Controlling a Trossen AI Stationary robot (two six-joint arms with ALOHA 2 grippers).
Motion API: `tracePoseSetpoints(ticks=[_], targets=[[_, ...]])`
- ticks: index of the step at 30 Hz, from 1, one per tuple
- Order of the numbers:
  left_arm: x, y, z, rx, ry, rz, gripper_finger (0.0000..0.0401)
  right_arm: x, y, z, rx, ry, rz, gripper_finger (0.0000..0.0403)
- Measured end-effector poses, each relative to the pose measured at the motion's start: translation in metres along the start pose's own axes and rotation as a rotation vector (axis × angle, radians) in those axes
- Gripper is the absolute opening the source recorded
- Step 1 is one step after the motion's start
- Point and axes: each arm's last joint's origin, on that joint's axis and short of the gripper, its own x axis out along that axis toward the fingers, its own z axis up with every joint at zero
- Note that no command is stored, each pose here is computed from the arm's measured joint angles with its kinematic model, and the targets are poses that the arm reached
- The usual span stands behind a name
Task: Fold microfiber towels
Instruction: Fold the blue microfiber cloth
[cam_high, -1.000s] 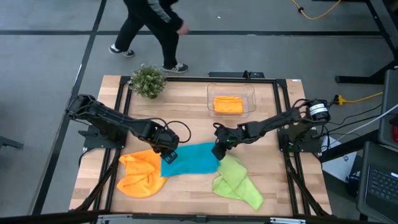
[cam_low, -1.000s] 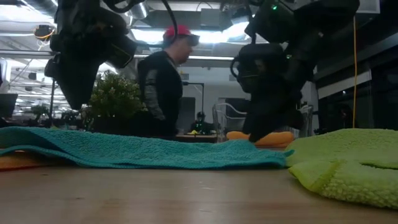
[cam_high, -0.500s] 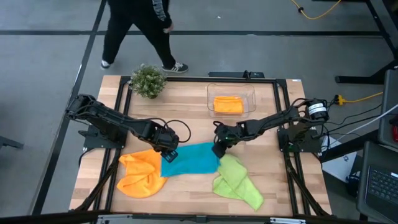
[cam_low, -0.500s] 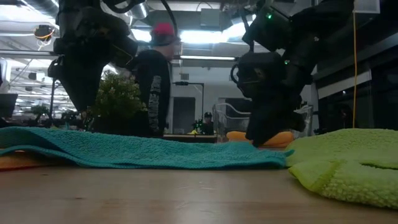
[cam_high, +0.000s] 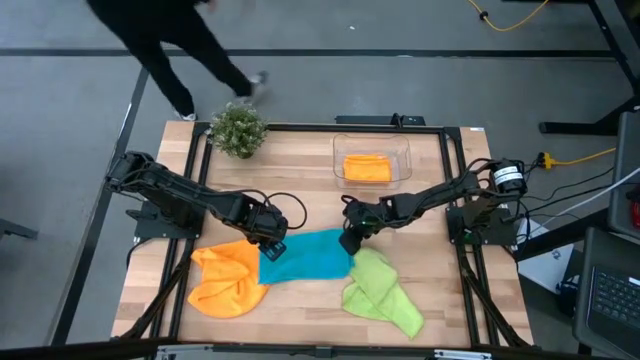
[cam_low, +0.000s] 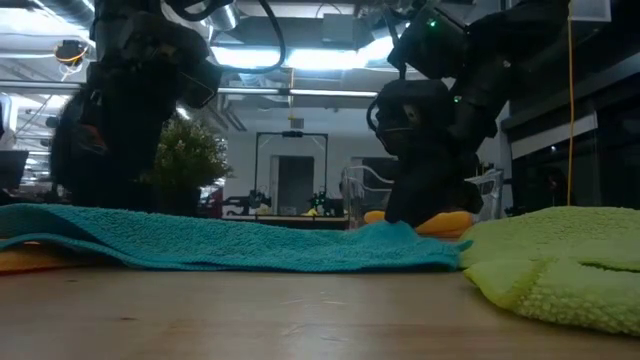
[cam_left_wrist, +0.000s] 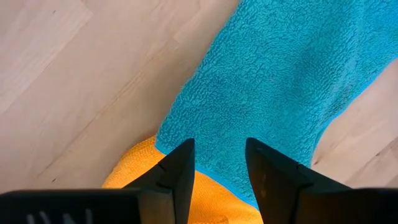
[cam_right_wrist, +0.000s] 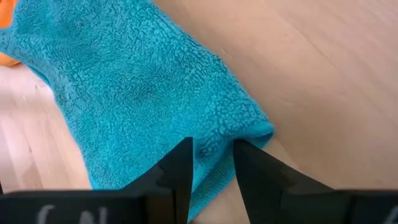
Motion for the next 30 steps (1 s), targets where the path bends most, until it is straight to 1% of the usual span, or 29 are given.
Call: tracePoseSetpoints(ticks=[3, 6, 10, 12, 16, 23, 25, 30], targets=[[0.0, 0.0, 0.0, 0.0, -0.002, 0.001, 0.0135, 0.0, -0.001, 0.001, -0.012, -0.004, -0.003, 0.0115], [0.002, 0.0, 0.0, 0.001, -0.003, 0.01, 0.0135, 0.0, -0.001, 0.002, -0.02, -0.006, -0.005, 0.0099], [0.01, -0.003, 0.001, 0.056, 0.009, 0.026, 0.0135, 0.0, -0.001, 0.001, -0.022, -0.005, -0.006, 0.0063], [0.017, -0.003, 0.0, 0.081, 0.027, 0.052, 0.0135, 0.0, -0.001, 0.001, -0.022, -0.006, -0.006, 0.0044], [0.028, -0.004, 0.0, 0.084, 0.046, 0.081, 0.0135, 0.0, -0.002, 0.002, -0.02, -0.004, -0.009, 0.0009], [0.033, -0.004, 0.0, 0.085, 0.059, 0.099, 0.0135, -0.004, -0.007, 0.009, 0.002, -0.012, -0.011, 0.0004], [0.033, -0.004, 0.0, 0.085, 0.06, 0.1, 0.0135, -0.005, -0.009, 0.011, 0.01, 0.003, 0.006, 0.0004], [0.033, -0.004, 0.0, 0.085, 0.059, 0.099, 0.0135, -0.009, -0.004, 0.023, -0.03, 0.001, 0.031, 0.0003]])
